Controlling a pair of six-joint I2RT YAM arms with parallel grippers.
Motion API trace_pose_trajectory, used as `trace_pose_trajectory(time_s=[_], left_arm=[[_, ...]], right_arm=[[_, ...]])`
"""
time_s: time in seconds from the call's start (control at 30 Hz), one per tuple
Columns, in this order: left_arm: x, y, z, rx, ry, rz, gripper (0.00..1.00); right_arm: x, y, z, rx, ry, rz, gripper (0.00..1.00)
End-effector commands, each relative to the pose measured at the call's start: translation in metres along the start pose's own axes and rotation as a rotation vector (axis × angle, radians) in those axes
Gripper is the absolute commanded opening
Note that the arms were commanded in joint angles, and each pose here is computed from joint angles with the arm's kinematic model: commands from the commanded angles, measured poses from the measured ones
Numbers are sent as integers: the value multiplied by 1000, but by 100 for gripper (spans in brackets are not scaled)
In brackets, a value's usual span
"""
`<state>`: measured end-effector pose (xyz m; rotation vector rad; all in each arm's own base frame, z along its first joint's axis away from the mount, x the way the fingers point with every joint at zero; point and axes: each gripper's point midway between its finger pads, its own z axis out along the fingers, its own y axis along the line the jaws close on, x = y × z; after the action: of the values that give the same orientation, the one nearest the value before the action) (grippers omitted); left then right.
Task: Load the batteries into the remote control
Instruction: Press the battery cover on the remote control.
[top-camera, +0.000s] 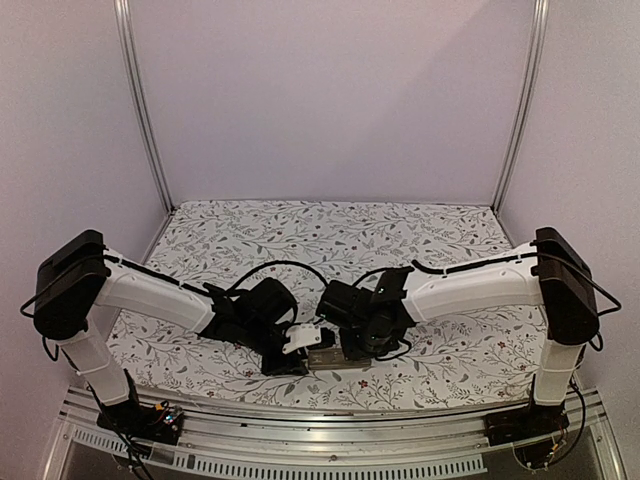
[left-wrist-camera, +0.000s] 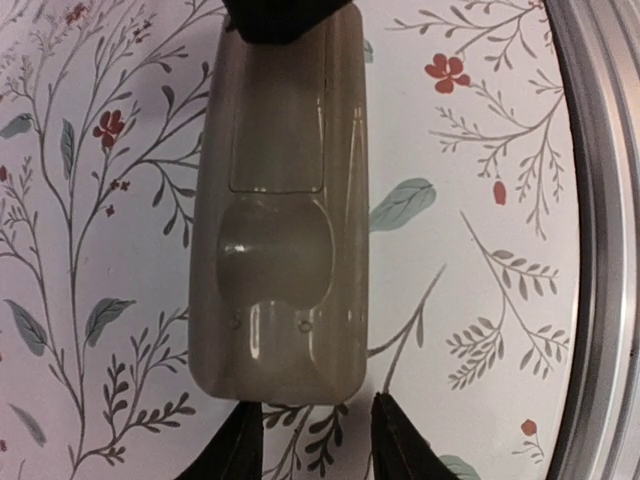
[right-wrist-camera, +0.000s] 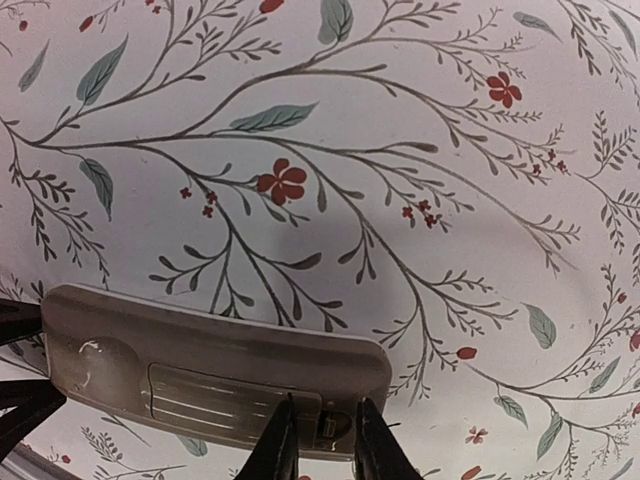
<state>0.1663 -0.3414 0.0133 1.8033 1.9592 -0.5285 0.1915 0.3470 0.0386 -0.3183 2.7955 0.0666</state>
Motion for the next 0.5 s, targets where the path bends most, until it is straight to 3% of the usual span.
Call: trace_pose_trajectory(time_s=[0.0,0.27,0.47], left_arm=[[-17,-5,-4,17,-43,21,37],[-17,-4,-4,12,-40,21,37],[-17,-3,-5,8,-39,18,38]], right_arm=[[8,-11,6,93,16,-61,20],[9,-12,7,106,19,-89,23],[-20,13,-24,-55,-100,-90,23]])
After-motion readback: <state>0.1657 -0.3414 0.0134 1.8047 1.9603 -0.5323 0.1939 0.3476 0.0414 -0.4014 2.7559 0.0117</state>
